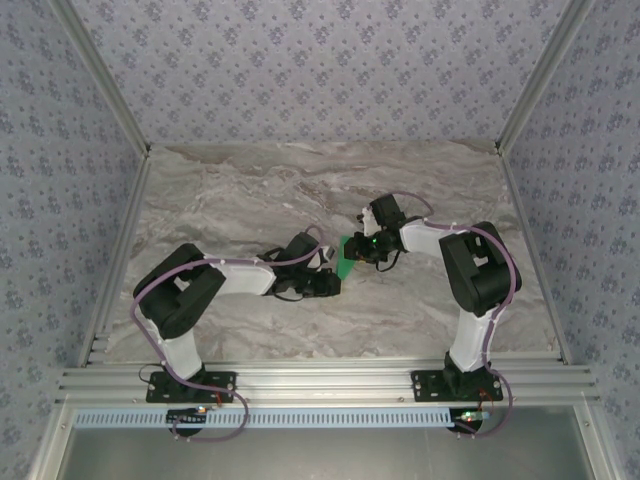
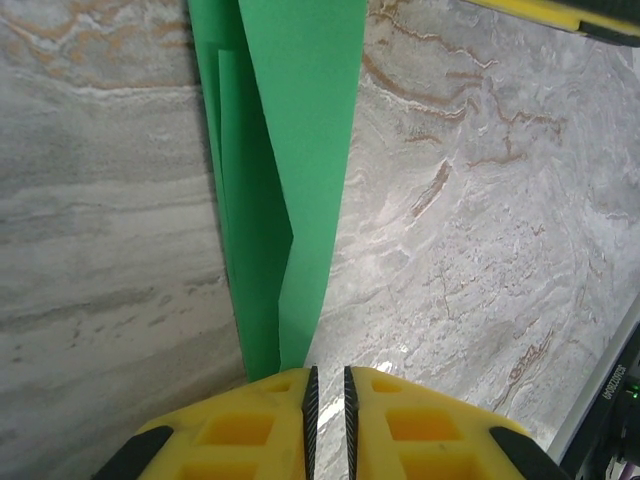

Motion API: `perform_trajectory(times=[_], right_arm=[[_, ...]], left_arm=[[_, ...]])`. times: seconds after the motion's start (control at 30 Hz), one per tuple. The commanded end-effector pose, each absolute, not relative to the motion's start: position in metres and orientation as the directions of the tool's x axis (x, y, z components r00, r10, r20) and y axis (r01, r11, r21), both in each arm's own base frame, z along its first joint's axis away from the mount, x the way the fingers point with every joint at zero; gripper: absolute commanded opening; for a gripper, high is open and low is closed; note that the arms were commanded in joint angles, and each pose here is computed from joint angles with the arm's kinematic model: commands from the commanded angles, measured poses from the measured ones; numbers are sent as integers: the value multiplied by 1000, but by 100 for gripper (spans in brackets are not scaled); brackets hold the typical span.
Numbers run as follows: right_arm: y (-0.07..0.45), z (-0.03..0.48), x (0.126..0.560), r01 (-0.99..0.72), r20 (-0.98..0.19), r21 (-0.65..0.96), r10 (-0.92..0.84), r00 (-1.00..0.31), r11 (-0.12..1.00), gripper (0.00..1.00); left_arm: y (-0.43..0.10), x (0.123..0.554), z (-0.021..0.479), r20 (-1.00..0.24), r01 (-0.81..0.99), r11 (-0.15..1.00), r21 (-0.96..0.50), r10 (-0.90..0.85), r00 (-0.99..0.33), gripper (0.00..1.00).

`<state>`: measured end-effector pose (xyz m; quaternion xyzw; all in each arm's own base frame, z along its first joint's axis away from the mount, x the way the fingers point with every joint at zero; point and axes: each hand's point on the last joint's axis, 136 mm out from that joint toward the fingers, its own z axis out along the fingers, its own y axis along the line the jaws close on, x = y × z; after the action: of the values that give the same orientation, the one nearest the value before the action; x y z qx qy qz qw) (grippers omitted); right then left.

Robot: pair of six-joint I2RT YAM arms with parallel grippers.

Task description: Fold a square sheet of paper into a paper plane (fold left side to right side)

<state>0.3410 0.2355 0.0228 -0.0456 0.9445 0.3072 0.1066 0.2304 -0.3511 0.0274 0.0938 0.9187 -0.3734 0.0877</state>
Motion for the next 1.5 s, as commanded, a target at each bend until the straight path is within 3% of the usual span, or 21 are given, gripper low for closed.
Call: perform_trajectory(times=[0.0, 0.53, 1.03, 1.47], right_arm=[[219, -3, 332, -109, -168, 491, -29, -985, 864, 30], [217, -4, 332, -104, -161, 488, -28, -987, 867, 30], [217, -4, 332, -103, -155, 486, -30, -987, 868, 30], [218, -4, 331, -108, -152, 486, -38, -988, 867, 30]], left_arm=[[-341, 220, 10, -194, 218, 736, -641, 120, -974, 17], [-326, 195, 0, -155, 212, 763, -611, 148, -977, 15], [-355, 229, 74, -285, 306, 658, -688, 144, -948, 14], [-369, 251, 26, -241, 306, 727, -614, 196, -950, 15]])
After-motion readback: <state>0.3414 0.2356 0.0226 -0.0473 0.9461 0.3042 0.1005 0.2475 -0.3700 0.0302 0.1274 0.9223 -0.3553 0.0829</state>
